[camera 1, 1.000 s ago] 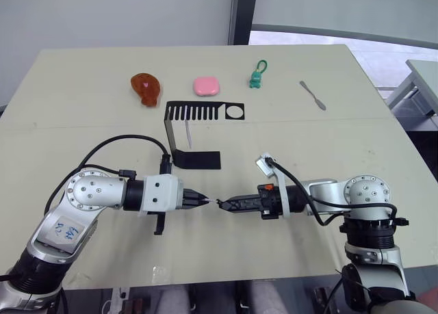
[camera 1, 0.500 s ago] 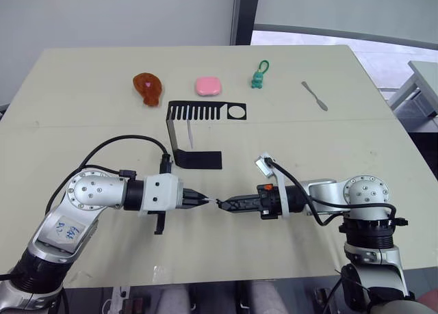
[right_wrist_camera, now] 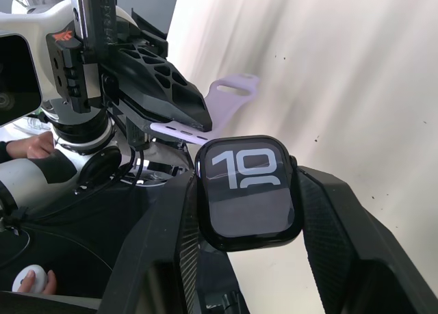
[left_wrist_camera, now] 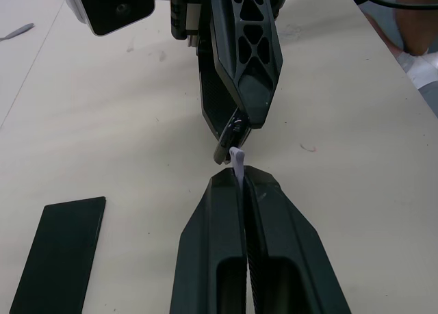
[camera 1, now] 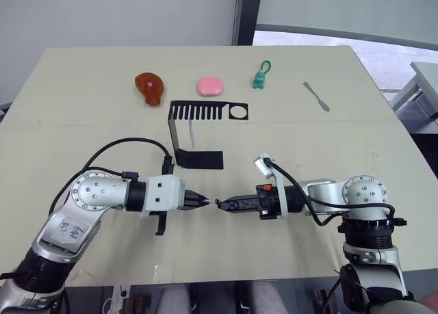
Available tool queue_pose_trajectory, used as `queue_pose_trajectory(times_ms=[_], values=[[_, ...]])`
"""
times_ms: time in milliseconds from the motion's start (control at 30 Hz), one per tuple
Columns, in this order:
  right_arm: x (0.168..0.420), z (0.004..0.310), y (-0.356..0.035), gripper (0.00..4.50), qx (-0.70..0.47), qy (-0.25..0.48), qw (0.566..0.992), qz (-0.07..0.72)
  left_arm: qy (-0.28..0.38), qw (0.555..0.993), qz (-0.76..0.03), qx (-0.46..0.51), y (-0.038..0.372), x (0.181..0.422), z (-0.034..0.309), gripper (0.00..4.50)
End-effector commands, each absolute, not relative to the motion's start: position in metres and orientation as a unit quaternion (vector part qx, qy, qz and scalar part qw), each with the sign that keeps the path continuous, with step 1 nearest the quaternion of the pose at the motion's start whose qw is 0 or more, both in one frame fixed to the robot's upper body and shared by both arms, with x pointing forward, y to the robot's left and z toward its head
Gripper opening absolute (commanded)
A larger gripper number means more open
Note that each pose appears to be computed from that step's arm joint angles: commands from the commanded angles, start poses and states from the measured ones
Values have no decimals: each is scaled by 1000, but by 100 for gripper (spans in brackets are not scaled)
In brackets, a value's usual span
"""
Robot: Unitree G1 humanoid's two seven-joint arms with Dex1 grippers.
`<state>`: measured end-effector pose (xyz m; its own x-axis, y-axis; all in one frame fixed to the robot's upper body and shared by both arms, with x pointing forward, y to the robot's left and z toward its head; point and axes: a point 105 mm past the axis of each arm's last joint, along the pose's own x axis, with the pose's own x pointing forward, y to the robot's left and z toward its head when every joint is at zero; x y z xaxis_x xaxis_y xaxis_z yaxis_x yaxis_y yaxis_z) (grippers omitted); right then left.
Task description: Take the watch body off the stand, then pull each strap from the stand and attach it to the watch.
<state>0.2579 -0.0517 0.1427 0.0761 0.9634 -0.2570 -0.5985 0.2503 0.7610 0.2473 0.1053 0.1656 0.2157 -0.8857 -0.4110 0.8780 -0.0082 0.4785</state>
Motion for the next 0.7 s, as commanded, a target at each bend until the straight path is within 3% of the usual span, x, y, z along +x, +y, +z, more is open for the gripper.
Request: queue_pose_trajectory(times_ms=[33,700], values=[[256,150,-48,160,233,364,694,576,-26,695,-631,342,99,242,169,0],[253,148,-47,160,232,368,692,577,-33,684,-636,356,87,244,182,0]])
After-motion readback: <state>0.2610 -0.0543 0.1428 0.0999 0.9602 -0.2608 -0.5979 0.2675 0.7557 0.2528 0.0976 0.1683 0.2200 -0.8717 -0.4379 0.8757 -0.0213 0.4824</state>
